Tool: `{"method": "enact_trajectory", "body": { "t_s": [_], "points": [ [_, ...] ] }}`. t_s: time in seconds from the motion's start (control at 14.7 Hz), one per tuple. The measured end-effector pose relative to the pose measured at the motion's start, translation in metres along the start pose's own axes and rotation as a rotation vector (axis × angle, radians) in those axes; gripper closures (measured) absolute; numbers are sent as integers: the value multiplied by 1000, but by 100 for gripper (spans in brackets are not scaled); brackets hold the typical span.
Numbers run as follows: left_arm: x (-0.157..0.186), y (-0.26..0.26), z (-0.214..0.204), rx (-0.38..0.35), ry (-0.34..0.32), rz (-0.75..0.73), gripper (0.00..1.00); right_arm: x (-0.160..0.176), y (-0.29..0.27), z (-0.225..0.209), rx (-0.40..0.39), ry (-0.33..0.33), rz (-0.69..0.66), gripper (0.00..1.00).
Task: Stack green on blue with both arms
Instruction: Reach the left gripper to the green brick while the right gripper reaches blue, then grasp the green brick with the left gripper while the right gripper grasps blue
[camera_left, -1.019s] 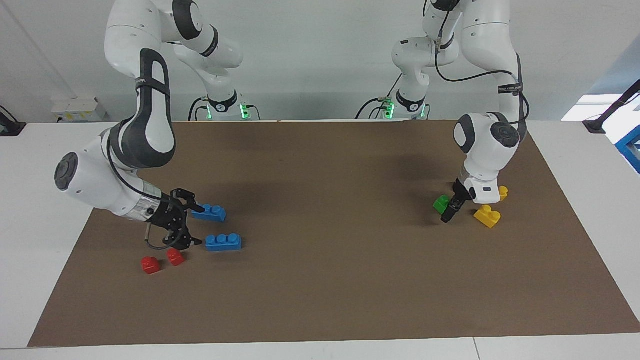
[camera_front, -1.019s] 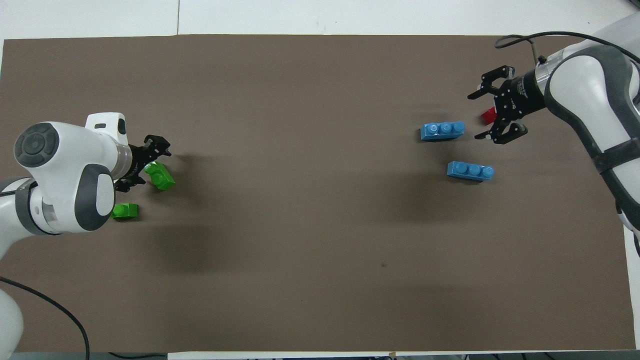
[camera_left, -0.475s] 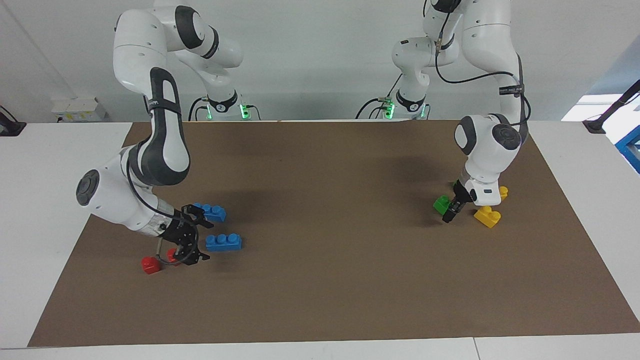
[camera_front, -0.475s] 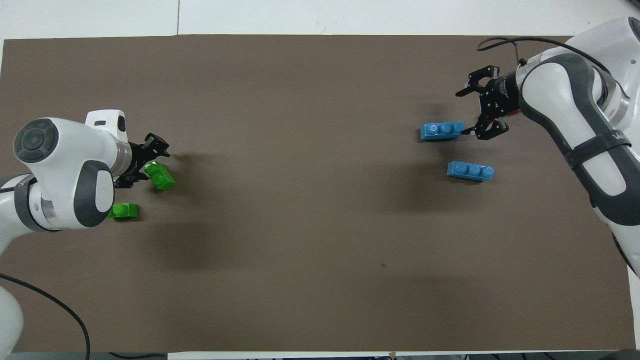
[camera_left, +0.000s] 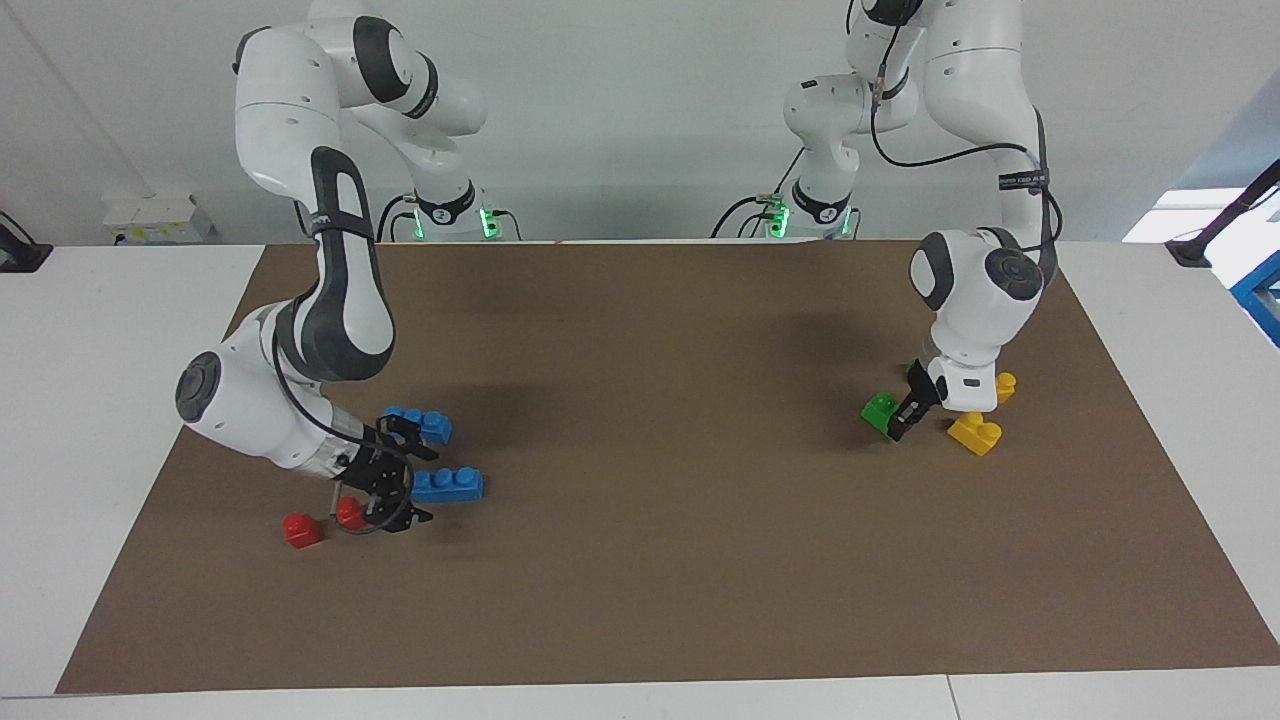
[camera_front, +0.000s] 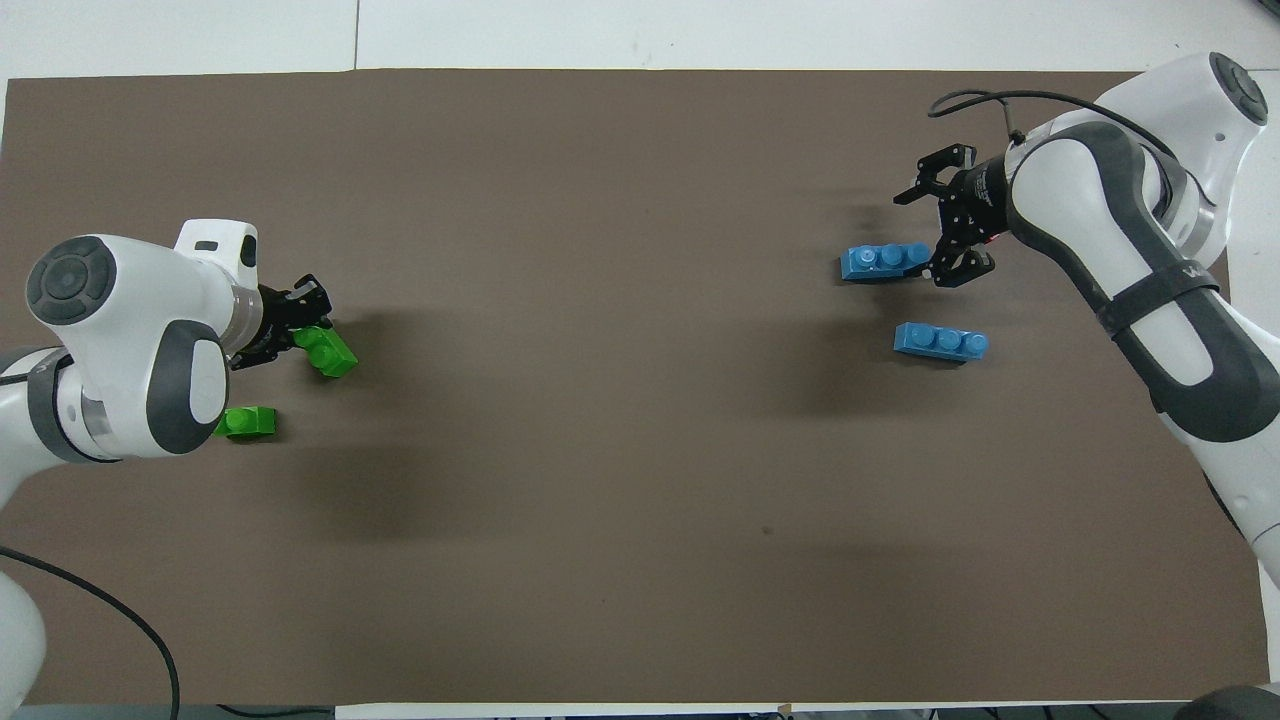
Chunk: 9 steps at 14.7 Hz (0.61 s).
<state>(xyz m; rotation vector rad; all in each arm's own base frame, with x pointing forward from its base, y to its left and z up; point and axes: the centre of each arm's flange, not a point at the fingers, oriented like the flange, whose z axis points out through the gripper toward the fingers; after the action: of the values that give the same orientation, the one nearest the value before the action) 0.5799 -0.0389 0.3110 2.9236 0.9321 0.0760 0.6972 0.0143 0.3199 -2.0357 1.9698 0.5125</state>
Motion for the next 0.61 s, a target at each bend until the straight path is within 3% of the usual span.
{"method": "enact_trajectory", "body": {
  "t_s": [0.34, 0.61],
  "points": [
    [2, 2, -5, 5, -8, -8, 66, 3, 3, 1, -20, -4, 6, 0],
    [13, 25, -49, 19, -30, -169, 66, 12, 5, 15, 12, 10, 21, 0]
  ]
}}
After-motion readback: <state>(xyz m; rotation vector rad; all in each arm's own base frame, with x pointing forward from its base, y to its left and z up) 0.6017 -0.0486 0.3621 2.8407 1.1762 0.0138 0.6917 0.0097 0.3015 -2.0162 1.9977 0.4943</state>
